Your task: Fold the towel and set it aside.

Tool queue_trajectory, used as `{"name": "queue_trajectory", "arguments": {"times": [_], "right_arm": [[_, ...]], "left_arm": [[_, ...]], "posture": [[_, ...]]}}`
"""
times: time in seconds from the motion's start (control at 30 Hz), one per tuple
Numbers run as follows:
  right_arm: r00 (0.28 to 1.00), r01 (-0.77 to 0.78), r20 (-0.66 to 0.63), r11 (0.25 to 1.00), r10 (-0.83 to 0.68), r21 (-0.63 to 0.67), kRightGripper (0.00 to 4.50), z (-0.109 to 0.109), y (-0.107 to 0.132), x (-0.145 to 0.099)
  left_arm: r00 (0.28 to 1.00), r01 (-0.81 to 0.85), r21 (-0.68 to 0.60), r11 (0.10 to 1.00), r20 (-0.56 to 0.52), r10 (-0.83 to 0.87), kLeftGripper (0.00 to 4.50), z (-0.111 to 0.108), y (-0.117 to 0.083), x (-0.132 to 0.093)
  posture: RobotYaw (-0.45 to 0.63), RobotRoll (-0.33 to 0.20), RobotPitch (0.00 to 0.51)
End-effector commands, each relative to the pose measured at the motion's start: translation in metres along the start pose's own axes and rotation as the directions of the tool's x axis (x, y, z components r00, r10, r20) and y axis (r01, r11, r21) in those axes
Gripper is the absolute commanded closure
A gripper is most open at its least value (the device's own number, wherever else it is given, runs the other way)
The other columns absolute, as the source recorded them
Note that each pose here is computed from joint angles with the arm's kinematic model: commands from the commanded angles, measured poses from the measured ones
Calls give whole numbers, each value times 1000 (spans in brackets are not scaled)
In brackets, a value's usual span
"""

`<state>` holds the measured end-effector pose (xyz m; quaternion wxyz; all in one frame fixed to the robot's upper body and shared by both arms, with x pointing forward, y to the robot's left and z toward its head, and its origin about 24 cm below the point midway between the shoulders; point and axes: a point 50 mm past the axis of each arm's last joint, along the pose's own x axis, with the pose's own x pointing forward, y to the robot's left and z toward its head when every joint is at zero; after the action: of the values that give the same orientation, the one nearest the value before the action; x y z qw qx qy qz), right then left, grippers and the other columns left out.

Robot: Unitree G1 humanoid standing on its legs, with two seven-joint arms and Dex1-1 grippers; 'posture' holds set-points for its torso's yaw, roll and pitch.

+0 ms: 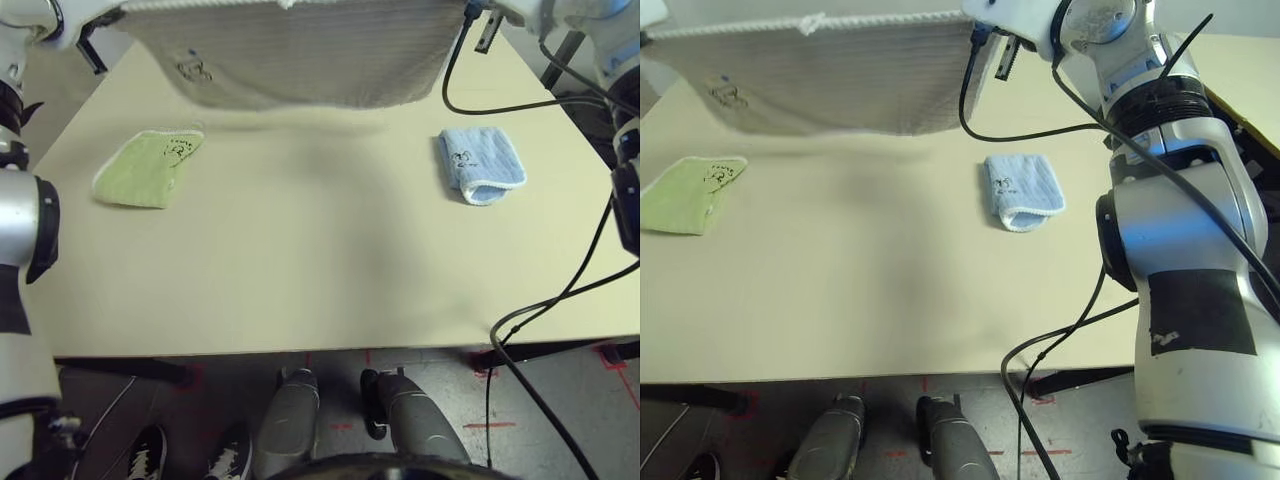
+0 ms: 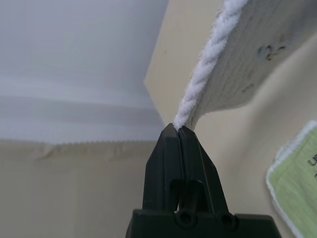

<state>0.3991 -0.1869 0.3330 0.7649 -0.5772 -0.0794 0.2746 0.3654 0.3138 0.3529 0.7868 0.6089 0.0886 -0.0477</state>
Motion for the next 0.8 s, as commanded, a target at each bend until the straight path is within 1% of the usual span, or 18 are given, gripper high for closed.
{"name": "queue_trajectory", "arguments": {"times": [0.03, 0.13, 0.2, 0.27, 0.37, 0.43, 0.53, 0.67, 0.77, 0.8], "right_arm": [[979, -177, -79, 979, 185, 99, 4500, -46, 37, -16], [934, -348, -36, 930, 354, 122, 4500, -60, 68, -21], [884, -464, -10, 879, 468, 106, 4500, -66, 89, -28], [802, -595, 16, 798, 597, 96, 4500, -72, 110, -38], [703, -711, 37, 699, 710, 76, 4500, -73, 128, -51], [631, -775, 55, 625, 774, 88, 4500, -71, 137, -59], [551, -831, 56, 541, 833, 129, 4500, -68, 146, -73], [505, -856, 59, 490, 861, 168, 4500, -60, 152, -85], [486, -865, 66, 468, 872, 179, 4500, -56, 154, -90], [480, -868, 73, 460, 874, 187, 4500, -55, 154, -91]], "left_arm": [[974, 212, -36, 977, -67, -214, 4472, -35, -37, 2], [923, 385, -20, 923, -22, -385, 4472, -42, -66, 4], [866, 501, -10, 866, 17, -501, 4472, -45, -86, 2], [793, 608, 9, 794, 53, -607, 4472, -46, -106, -2], [718, 692, 32, 721, 72, -693, 4472, -46, -125, -11], [680, 729, 44, 683, 71, -730, 4472, -46, -133, -18], [619, 782, 55, 621, 54, -783, 4472, -47, -144, -31], [506, 861, 56, 506, 26, -862, 4472, -46, -154, -55], [445, 895, 43, 445, -5, -895, 4472, -45, -155, -69], [415, 909, 36, 415, -20, -909, 4472, -46, -155, -75]], "posture": [[118, 0, 148], [104, 0, 150], [103, 0, 152], [101, 0, 151], [103, 0, 149], [105, 0, 151], [103, 0, 155], [104, 0, 155], [104, 0, 155], [110, 0, 153]]}}
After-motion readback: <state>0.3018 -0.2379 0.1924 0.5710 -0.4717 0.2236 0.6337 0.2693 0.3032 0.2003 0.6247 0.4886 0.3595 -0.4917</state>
